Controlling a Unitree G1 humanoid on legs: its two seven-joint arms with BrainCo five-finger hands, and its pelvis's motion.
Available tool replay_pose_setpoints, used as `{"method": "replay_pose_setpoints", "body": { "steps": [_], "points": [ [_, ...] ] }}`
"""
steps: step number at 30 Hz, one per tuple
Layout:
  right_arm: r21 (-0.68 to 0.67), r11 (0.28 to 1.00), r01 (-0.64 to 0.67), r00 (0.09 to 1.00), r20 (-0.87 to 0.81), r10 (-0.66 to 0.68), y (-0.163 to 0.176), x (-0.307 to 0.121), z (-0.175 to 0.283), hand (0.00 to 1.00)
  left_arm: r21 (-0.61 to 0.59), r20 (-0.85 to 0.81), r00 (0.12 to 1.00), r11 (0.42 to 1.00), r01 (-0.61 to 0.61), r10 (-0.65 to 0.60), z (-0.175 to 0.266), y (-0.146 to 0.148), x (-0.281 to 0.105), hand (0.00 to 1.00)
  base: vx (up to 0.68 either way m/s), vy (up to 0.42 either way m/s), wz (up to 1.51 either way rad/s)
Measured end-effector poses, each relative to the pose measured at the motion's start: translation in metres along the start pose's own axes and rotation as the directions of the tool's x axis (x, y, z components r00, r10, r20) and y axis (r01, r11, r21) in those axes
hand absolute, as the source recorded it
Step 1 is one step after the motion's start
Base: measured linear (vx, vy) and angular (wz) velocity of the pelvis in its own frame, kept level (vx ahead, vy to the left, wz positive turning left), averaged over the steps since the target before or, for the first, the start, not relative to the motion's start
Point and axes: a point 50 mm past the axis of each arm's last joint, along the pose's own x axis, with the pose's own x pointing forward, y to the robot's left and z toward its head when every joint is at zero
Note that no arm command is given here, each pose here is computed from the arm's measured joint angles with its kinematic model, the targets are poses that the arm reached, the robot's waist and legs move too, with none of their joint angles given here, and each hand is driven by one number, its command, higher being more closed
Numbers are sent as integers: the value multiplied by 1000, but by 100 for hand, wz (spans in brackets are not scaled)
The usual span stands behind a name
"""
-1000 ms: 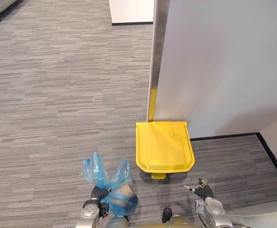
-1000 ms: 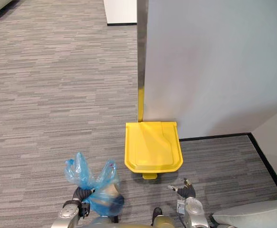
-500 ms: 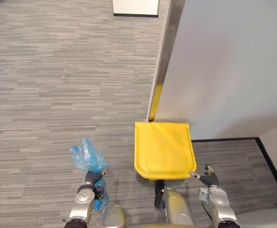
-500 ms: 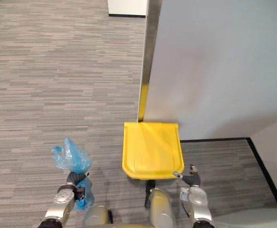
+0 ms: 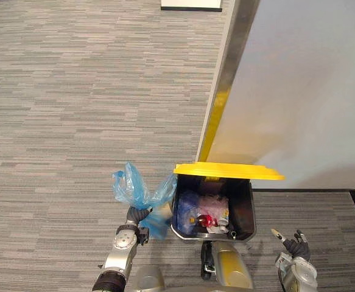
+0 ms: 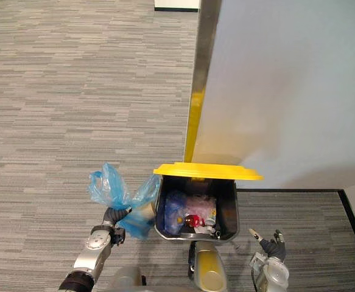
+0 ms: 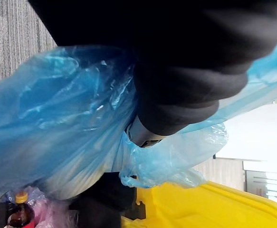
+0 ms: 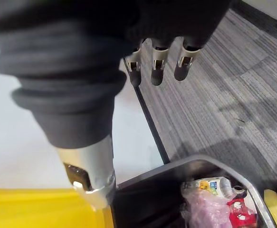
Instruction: Gather rubbish on tea table into small bin, then transfer packed bag to large trash can.
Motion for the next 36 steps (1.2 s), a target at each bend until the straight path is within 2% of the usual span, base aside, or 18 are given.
{"method": "replay_pose_setpoints", "body": {
  "steps": [7, 11, 16, 19, 24, 29, 36],
  "points": [
    [-13, 1000, -3, 1000, -11, 3, -2, -2, -5, 0, -10, -78, 996, 999, -37, 36, -25, 8, -15, 100, -71, -16, 3],
    [-49, 996, -71, 997, -29, 70, 12, -5, -9, 0, -6, -86, 995, 999, -40, 39, -28, 10, -17, 100, -40, -37, 1],
    [-133, 950, -281, 959, -5, 283, 64, -9, 0, 0, -1, -74, 997, 1000, -29, 29, -24, 8, -14, 100, -4, -64, 10],
    [-199, 899, -391, 911, 54, 409, 103, -12, 21, 0, 7, -56, 998, 1000, -9, 9, -19, 4, -11, 100, -8, -68, 16],
    [-314, 798, -515, 772, 235, 591, 158, -25, 81, 0, 10, 4, 1000, 1000, -3, 3, -5, 4, -7, 100, -32, -69, 16],
    [-401, 766, -502, 697, 337, 633, 176, -25, 127, 0, 13, 24, 1000, 1000, -19, 19, -2, 10, -7, 100, -56, -59, 3],
    [-468, 777, -421, 674, 412, 613, 170, -14, 169, 0, 34, 31, 999, 999, -38, 37, 1, 22, -6, 100, -39, -26, 8]
  ]
}}
